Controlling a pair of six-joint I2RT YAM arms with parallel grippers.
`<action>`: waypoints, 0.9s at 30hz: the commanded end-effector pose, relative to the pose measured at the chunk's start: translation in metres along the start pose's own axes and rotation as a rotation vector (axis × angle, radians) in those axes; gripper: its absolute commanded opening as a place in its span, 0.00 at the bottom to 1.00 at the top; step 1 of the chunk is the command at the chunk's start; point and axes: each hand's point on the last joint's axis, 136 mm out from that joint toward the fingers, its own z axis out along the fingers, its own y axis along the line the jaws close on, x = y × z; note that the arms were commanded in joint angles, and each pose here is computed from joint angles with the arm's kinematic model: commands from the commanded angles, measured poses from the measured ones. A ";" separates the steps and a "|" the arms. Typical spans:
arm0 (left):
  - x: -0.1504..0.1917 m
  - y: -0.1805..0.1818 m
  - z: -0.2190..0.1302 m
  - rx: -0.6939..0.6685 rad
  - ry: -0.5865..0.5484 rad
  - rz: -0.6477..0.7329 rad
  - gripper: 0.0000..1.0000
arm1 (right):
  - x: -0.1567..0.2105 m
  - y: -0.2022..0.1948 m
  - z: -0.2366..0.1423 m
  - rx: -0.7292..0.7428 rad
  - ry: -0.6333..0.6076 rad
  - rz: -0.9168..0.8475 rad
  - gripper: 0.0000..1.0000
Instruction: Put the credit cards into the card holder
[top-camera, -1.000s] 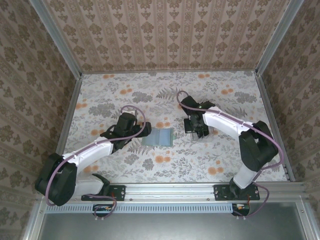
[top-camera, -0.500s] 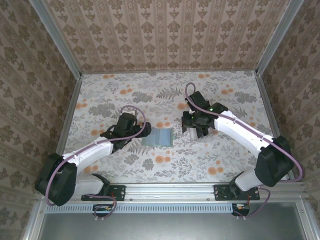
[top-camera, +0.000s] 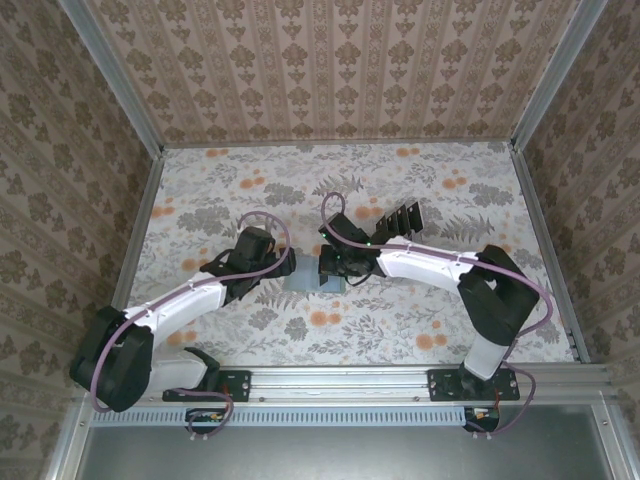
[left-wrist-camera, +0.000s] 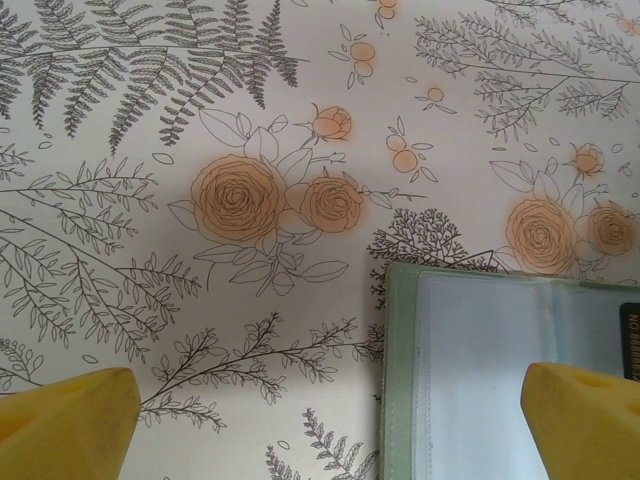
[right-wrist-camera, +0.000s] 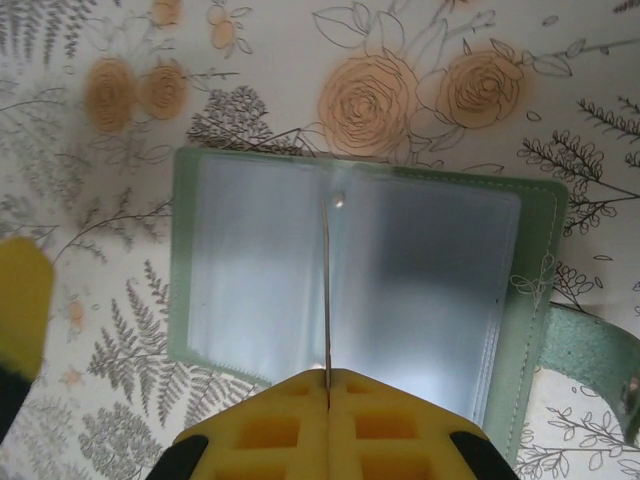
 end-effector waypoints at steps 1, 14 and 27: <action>-0.007 0.005 -0.004 -0.028 -0.013 -0.023 1.00 | -0.014 0.004 0.003 0.004 -0.066 0.044 0.00; -0.003 0.007 -0.002 -0.028 -0.001 -0.028 1.00 | 0.001 0.009 0.022 -0.007 -0.019 0.051 0.00; -0.003 0.005 -0.003 -0.016 -0.001 -0.028 1.00 | 0.028 -0.015 0.028 0.066 0.046 -0.010 0.00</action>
